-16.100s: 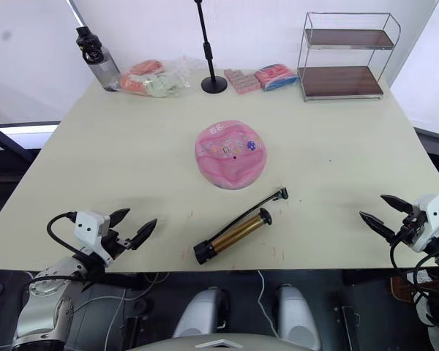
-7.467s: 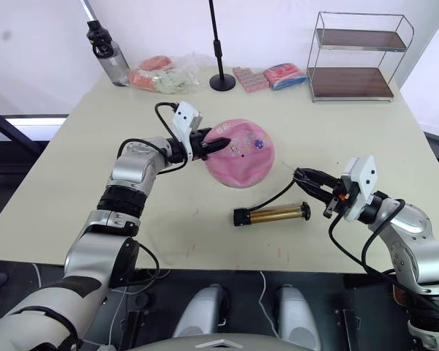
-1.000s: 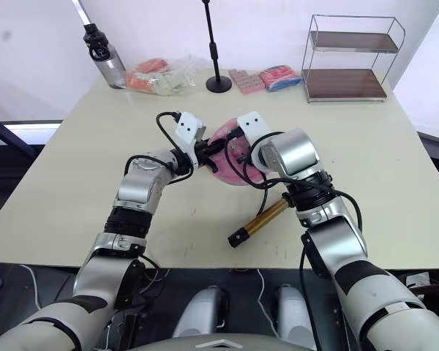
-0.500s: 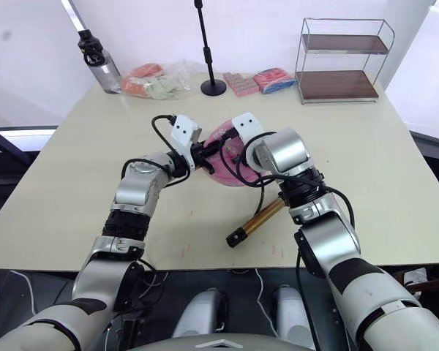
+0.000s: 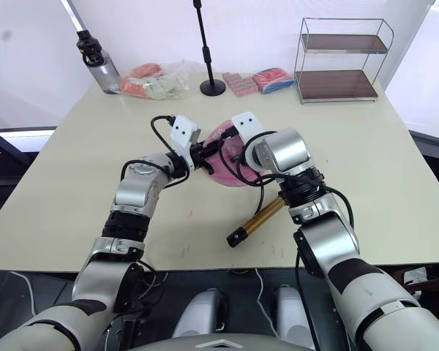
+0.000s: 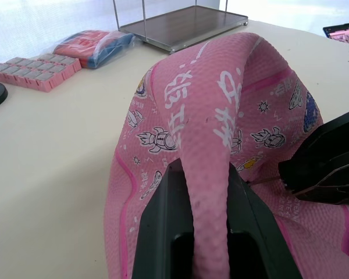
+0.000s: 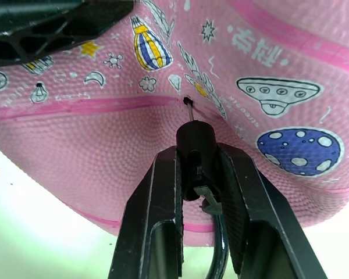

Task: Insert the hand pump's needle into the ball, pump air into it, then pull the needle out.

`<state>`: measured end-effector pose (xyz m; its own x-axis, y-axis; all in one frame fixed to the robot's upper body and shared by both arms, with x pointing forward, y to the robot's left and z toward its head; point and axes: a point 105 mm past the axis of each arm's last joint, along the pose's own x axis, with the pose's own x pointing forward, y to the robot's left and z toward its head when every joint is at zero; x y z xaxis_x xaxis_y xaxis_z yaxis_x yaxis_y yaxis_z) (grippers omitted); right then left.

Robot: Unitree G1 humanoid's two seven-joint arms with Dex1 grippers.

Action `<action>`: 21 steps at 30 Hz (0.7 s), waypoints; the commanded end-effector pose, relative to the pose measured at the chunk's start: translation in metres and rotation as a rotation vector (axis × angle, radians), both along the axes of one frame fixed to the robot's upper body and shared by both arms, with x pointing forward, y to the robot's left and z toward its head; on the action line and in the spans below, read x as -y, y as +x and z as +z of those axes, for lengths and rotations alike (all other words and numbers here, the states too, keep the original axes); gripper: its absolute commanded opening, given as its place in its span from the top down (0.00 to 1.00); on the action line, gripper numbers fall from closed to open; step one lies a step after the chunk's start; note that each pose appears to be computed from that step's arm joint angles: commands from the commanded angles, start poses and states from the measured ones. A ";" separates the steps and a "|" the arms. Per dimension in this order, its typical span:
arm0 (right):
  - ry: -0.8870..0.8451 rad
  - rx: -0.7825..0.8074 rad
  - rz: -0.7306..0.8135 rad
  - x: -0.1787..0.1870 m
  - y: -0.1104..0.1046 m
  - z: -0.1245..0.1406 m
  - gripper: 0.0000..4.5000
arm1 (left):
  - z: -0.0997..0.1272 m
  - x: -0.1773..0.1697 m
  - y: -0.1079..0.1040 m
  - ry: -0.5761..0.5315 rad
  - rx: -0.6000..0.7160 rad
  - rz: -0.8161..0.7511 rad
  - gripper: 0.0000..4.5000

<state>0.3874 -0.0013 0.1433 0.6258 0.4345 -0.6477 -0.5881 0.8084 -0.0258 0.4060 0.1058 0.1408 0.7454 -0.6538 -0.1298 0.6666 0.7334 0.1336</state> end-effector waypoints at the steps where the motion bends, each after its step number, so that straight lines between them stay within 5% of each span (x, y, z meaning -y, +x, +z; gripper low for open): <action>1: 0.134 0.014 0.182 -0.054 -0.021 0.021 0.92 | -0.014 0.072 -0.031 -0.034 -0.044 -0.311 1.00; 21: 0.073 -0.025 0.144 -0.048 -0.014 -0.008 0.92 | -0.014 0.070 -0.031 -0.051 -0.038 -0.307 1.00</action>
<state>0.3883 0.0061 0.1413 0.6176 0.4510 -0.6443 -0.5959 0.8030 -0.0090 0.4038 0.1083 0.1364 0.7474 -0.6530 -0.1226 0.6644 0.7360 0.1300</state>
